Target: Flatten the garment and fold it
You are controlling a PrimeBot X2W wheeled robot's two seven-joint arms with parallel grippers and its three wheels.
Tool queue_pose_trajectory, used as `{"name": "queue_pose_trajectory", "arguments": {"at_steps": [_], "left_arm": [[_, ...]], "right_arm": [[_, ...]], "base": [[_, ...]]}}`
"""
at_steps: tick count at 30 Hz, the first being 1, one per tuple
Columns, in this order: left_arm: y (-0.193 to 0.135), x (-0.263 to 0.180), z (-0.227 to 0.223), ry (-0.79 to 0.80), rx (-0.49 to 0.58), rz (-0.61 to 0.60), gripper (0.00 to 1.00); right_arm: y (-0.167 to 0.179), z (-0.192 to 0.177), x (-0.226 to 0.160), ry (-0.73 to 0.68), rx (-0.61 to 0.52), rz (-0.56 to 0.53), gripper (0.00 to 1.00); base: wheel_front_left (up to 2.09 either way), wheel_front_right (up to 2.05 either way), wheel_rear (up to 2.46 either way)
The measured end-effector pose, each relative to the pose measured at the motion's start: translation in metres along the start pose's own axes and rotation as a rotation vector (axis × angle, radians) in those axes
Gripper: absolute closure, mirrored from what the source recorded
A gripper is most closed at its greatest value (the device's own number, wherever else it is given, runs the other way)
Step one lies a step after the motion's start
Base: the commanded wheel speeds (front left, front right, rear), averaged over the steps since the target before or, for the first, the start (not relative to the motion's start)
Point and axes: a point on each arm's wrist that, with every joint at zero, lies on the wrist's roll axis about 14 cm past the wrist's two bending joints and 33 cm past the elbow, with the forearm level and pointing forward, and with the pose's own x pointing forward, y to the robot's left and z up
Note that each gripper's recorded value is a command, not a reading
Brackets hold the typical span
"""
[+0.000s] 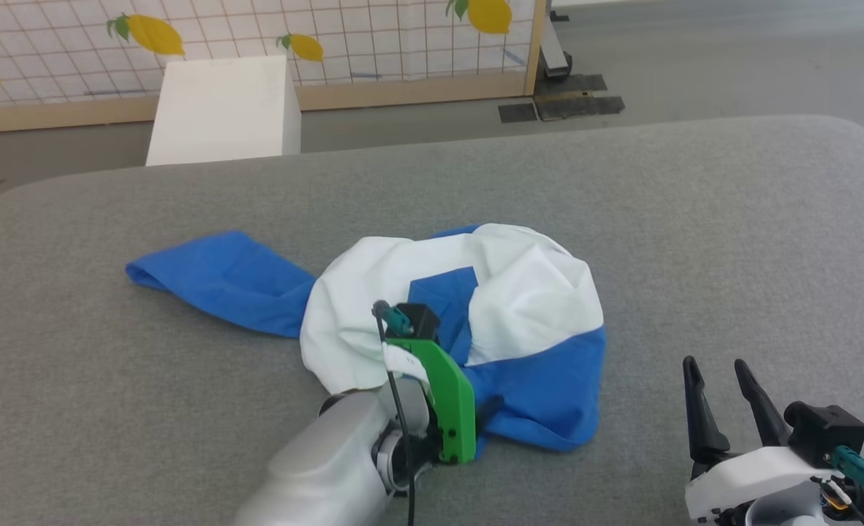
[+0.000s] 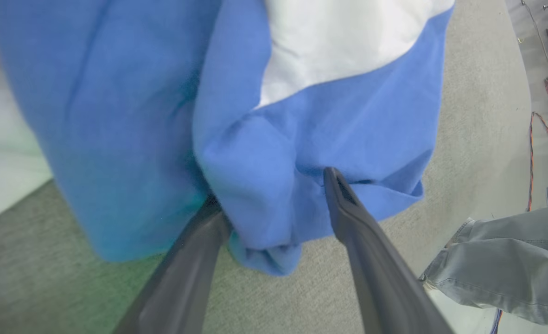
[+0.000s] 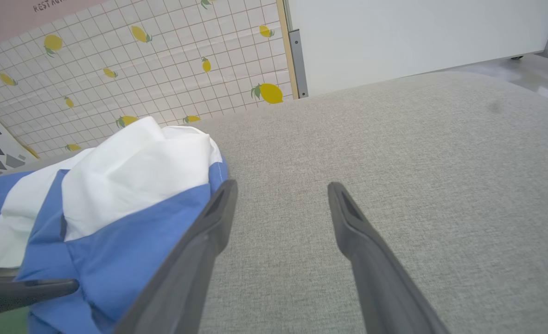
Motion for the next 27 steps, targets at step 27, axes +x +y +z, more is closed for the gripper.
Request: {"name": "queue_pose_trajectory", "arguments": {"at_steps": [27], "left_arm": [[0.119, -0.265, 0.116, -1.099, 0.154, 0.512, 0.00]], "right_arm": [[0.031, 0.034, -0.011, -0.086, 0.001, 0.109, 0.00]], "base": [[0.00, 0.00, 0.00]]}}
